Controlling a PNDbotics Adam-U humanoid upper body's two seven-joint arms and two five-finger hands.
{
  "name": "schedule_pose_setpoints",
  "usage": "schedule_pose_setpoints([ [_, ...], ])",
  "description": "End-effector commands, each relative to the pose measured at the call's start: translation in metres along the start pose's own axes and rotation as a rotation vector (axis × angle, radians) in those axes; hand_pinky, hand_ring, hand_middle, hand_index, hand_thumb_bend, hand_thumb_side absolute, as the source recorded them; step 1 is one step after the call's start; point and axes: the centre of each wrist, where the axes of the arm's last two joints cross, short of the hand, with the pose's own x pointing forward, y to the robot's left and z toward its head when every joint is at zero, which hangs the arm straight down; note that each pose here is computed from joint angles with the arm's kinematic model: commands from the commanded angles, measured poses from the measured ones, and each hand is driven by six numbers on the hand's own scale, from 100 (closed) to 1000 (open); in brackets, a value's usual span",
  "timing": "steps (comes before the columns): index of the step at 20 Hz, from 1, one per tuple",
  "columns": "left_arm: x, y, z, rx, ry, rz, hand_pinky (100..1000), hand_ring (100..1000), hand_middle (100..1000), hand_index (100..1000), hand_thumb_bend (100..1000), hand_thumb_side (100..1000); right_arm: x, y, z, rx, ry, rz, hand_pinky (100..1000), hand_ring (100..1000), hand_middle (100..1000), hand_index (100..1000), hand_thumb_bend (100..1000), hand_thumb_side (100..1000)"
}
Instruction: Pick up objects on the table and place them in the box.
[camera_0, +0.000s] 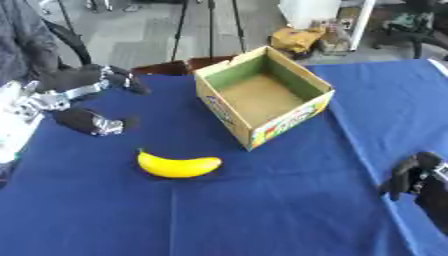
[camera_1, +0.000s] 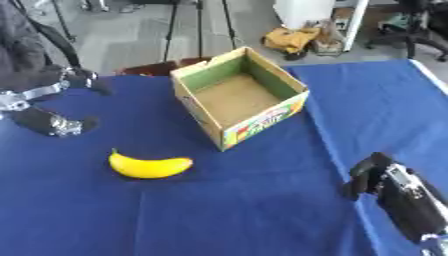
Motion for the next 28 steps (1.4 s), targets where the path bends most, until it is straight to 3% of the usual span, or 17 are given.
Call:
schedule_pose_setpoints([
  [1, 0.001, 0.003, -0.005, -0.092, -0.078, -0.098, 732, 737, 690, 840, 320, 798, 0.008, -0.004, -0.003, 0.016, -0.015, 0.022, 511, 374, 329, 570, 100, 788],
  [14, 0.008, -0.037, -0.036, -0.129, -0.085, -0.160, 702, 692, 648, 821, 292, 803, 0.008, -0.003, -0.004, 0.020, -0.018, 0.017, 511, 375, 328, 567, 100, 790],
  [28, 0.007, -0.068, -0.043, -0.158, -0.087, -0.246, 686, 651, 608, 808, 283, 769, 0.008, -0.002, -0.005, 0.023, -0.020, 0.015, 511, 375, 328, 565, 100, 790],
])
